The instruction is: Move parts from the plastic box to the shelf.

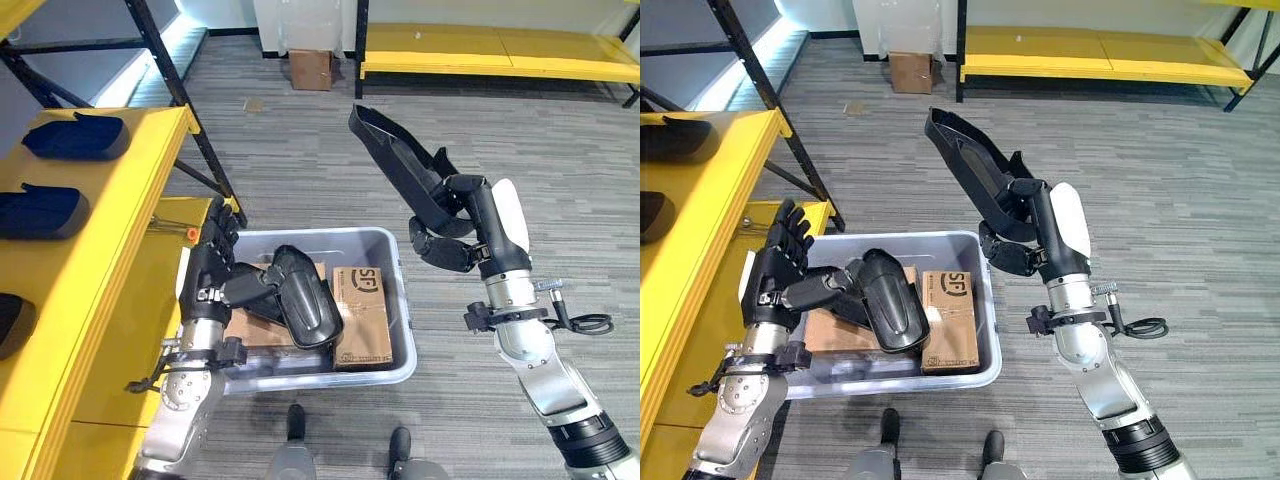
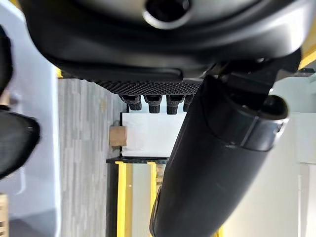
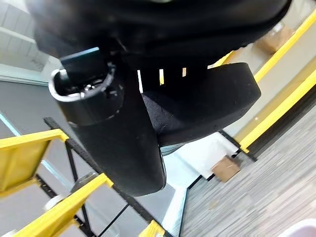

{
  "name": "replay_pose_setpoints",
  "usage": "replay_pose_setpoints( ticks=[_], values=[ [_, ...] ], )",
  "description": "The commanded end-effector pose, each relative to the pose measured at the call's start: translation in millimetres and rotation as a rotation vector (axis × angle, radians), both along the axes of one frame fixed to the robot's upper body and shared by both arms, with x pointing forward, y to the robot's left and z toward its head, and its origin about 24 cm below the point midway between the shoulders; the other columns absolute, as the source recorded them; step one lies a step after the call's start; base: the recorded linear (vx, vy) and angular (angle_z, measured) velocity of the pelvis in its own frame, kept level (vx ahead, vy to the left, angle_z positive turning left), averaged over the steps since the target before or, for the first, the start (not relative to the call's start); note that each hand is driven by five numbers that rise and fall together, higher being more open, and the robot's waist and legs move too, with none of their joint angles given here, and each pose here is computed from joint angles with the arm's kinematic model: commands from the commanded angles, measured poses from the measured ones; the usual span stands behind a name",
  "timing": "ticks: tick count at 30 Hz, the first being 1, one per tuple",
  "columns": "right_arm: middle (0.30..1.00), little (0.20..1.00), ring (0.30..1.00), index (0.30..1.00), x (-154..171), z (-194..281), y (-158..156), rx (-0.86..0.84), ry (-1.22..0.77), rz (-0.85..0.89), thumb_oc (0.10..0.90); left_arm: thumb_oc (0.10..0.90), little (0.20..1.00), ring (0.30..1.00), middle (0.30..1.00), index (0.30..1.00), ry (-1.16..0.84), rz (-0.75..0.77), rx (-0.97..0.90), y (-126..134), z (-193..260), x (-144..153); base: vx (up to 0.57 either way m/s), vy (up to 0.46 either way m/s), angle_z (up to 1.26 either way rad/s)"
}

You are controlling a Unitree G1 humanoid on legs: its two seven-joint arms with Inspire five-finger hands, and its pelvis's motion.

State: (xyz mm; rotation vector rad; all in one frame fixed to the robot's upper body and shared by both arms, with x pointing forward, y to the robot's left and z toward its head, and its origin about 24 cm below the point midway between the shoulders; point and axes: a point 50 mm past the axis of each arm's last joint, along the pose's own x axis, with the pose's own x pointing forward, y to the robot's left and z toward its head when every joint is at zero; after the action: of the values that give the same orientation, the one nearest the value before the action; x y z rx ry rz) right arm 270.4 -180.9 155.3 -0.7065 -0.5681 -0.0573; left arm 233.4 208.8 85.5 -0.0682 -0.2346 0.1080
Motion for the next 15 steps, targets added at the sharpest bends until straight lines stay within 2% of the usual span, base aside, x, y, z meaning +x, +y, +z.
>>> replay_pose_setpoints(
  ticks=[1,9,15],
  values=[
    [0.300,0.300,0.300,0.300,-4,63,13,0.037,-0.344,0.089,0.400,0.900,1.000,1.000,1.000,1.000,-0.157,0.002,-0.010,5,29,3,-0.22,-0.088,0.77],
    [0.300,0.300,0.300,0.300,-7,62,4,0.055,-0.380,0.029,0.400,0.900,1.000,1.000,1.000,1.000,-0.171,-0.037,-0.026,-4,30,7,-0.12,-0.021,0.81],
    [0.300,0.300,0.300,0.300,-19,45,-16,0.064,-0.337,-0.061,0.400,0.900,1.000,1.000,1.000,1.000,-0.163,-0.095,-0.016,-13,30,9,-0.01,0.178,1.06]
  ],
)
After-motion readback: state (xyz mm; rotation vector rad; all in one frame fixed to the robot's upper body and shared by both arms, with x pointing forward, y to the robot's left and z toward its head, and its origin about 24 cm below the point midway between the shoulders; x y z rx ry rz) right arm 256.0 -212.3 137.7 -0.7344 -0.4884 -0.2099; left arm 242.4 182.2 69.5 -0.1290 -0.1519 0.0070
